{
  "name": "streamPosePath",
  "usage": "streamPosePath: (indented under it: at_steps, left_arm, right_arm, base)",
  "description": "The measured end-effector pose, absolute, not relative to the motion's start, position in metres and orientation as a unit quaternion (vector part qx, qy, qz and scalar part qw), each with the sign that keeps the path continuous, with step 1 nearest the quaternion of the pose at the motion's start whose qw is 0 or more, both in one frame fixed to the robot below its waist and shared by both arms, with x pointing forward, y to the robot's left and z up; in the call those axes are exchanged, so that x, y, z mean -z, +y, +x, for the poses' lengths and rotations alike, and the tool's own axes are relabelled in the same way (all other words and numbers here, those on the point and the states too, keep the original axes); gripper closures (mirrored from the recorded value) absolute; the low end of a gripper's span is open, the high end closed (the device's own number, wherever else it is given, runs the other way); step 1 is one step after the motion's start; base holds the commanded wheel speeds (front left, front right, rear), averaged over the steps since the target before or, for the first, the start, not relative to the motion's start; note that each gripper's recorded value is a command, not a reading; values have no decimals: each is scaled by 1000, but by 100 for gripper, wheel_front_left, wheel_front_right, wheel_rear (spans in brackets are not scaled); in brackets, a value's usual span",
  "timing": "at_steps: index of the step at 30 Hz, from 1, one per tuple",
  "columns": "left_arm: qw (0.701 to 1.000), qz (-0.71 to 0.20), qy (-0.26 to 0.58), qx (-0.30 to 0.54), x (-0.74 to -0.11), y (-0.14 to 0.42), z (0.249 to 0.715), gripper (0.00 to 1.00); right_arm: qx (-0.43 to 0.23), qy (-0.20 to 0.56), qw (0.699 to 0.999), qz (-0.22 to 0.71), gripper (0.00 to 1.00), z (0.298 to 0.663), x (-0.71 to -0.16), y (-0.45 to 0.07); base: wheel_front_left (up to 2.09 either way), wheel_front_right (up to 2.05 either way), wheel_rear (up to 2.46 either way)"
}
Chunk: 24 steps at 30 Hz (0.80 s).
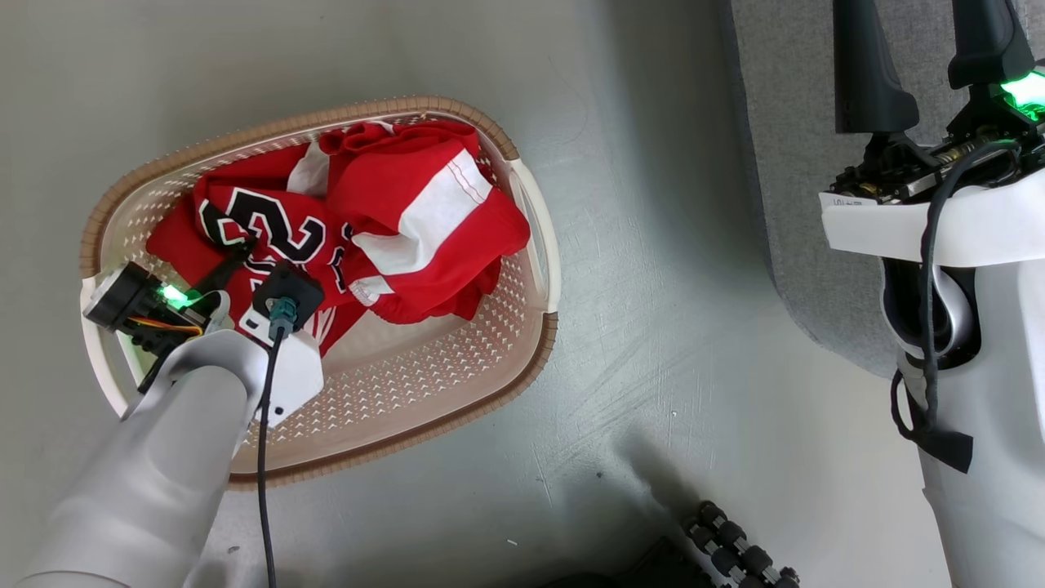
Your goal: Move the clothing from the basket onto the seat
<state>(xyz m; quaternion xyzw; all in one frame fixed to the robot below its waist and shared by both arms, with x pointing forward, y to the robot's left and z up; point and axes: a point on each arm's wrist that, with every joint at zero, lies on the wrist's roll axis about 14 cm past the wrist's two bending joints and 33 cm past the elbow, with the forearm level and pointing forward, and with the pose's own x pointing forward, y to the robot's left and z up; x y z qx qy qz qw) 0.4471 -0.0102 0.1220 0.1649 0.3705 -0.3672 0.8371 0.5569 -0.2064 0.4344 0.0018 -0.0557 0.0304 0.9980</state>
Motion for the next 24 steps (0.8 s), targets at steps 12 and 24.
streamPosePath:
  at_steps: [12,24]
  left_arm:
    - [822,193,389,369,-109,-7,443,100]
    - [831,173,373,375,-121,-21,446,100]
  right_arm:
    - [-30,-53,998,-1,0,560,-431,-208]
    - [-22,-54,998,-1,0,561,-432,-213]
  base:
    - [0,0,0]
    - [0,0,0]
